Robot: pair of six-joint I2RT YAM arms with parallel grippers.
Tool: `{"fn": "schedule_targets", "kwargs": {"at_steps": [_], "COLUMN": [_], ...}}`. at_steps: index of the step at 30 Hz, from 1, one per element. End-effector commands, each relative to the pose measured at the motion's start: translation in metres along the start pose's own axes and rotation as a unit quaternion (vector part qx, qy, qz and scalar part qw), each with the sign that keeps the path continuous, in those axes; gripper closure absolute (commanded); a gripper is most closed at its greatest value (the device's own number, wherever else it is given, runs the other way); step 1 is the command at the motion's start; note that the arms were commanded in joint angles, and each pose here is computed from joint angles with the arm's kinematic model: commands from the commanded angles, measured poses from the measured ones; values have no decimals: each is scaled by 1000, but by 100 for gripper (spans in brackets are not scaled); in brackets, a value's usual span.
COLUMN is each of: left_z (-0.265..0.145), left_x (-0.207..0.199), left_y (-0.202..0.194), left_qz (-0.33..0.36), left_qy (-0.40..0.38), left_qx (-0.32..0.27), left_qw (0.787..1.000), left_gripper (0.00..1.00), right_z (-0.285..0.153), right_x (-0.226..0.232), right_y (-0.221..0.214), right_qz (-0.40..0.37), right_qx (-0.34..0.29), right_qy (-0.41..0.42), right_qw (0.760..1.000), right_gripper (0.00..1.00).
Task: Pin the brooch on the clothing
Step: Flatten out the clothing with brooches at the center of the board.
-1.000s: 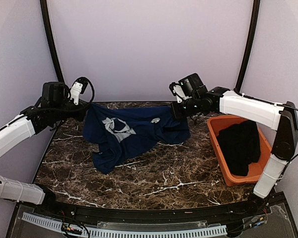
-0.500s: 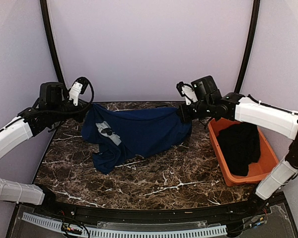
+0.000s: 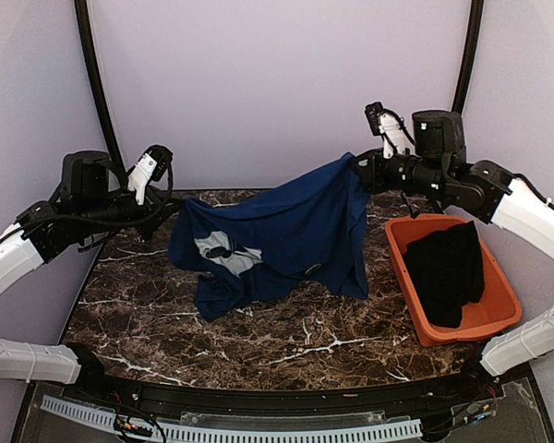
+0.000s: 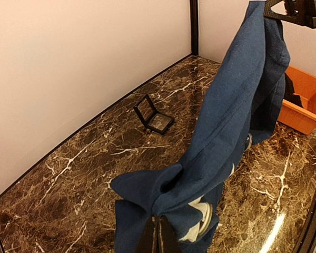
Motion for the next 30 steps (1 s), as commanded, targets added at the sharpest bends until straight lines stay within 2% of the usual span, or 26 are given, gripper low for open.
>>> {"fn": "schedule_targets", "kwargs": {"at_steps": [1, 5, 9, 11, 13, 16, 19, 21, 24, 30], "left_z": [-41, -77, -102, -105, -96, -62, -22, 9, 62, 119], "left_x": [-19, -29, -38, -37, -30, -9, 10, 22, 29, 60], "left_y": [9, 26, 44, 49, 49, 30, -3, -29, -67, -120], "left_qz": [23, 38, 48, 46, 36, 17, 12, 10, 2, 0], "left_qy": [-30, -48, -73, -69, -53, -1, 51, 76, 72, 107], "left_qx": [-43, -87, -107, -101, -76, 0, 81, 147, 240, 345], "left_qw": [998, 994, 990, 991, 995, 1000, 995, 986, 968, 932], "left_gripper": [99, 99, 99, 99, 99, 99, 99, 99, 99, 99], "right_z": [-36, -72, -102, -98, -79, -39, 1, 35, 76, 130], "right_x": [14, 19, 18, 14, 9, -3, -21, -29, -41, -84], "right_y": [22, 38, 54, 54, 42, 16, -12, -35, -62, -111], "right_qz": [-12, -10, -1, 7, 11, 20, 17, -1, -10, -10], "right_qx": [-70, -120, -160, -147, -108, -47, 9, 56, 111, 175], "right_qy": [42, 67, 72, 54, 31, -24, -101, -135, -155, -215], "right_qw": [997, 990, 984, 988, 994, 998, 995, 989, 982, 961], "right_gripper": [100, 100, 100, 100, 100, 100, 100, 100, 100, 100]}}
Point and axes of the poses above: each gripper's point midway between its finger pads, its own z axis out along the fingers, its own x axis along the line the jaws close on, y = z × x, the point moved 3 cm from there along -z, back along the fingers, and after that the axes turned 1 degree about -z, right-handed, at the moved point
